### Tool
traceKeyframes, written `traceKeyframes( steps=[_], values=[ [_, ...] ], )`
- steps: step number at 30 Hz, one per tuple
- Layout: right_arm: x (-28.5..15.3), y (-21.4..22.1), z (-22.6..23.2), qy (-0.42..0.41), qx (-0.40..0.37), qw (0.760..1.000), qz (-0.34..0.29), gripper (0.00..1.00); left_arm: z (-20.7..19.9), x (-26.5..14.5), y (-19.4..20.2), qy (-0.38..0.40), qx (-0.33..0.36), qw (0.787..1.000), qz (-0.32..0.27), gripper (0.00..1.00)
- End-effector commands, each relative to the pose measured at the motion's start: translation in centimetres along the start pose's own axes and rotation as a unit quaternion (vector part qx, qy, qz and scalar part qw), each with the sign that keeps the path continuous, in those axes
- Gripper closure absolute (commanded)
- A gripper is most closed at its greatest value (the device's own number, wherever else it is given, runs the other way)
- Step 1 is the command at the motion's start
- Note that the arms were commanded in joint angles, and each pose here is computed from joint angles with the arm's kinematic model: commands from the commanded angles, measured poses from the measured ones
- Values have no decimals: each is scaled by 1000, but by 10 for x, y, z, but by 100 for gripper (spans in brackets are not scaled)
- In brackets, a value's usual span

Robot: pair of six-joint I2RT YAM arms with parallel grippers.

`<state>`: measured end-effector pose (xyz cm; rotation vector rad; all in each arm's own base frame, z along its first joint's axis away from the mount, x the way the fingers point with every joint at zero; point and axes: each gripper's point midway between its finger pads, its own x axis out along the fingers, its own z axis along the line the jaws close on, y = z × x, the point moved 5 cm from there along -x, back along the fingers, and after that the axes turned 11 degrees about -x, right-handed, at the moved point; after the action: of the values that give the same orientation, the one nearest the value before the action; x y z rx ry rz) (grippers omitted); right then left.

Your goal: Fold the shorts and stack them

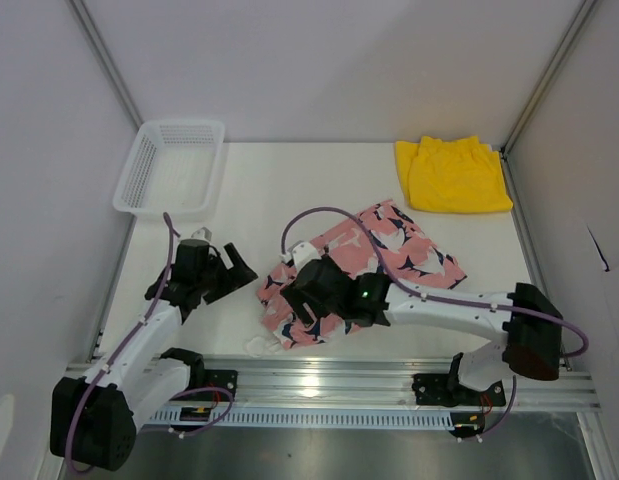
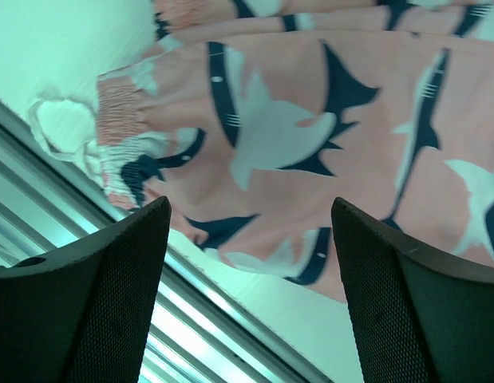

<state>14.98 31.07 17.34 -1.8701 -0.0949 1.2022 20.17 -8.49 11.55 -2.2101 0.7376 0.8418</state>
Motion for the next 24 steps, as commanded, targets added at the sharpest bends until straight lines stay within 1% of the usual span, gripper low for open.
traceKeyframes(
  steps=[1,2,3,4,6,7,11,13,15,19,21,22,24],
  values=[
    [9,-28,27,9,-11,999,-44,18,-7,10,4,38,1,999,11,8],
    [18,-25,36,12,-24,999,-36,19,-7,12,6,41,0,999,14,11],
    [19,-32,39,26,-28,998,-46,20,-6,16,7,43,-1,999,20,12],
    [20,-34,52,23,-39,998,-51,21,-5,19,8,46,0,999,21,13],
    [31,-34,62,35,-57,996,-50,21,-4,24,6,39,3,999,19,15],
    [31,-40,72,28,-61,996,-63,23,-4,29,6,38,5,999,22,16],
    [47,-42,85,27,-78,995,-64,24,-7,40,13,54,9,997,60,22],
    [57,-37,91,28,-89,994,-52,26,-10,45,14,67,11,995,71,25],
    [63,-35,99,25,-103,993,-51,28,-6,52,20,63,11,993,94,27],
    [72,-26,107,20,-111,993,-42,31,-5,60,24,66,12,992,109,31],
    [75,-23,108,20,-114,993,-38,32,-5,64,29,73,8,989,128,35],
    [79,-18,109,21,-119,992,-32,32,-4,66,31,72,5,988,137,41],
    [83,-14,111,22,-124,992,-29,33,-5,71,31,79,5,987,142,46]
  ],
)
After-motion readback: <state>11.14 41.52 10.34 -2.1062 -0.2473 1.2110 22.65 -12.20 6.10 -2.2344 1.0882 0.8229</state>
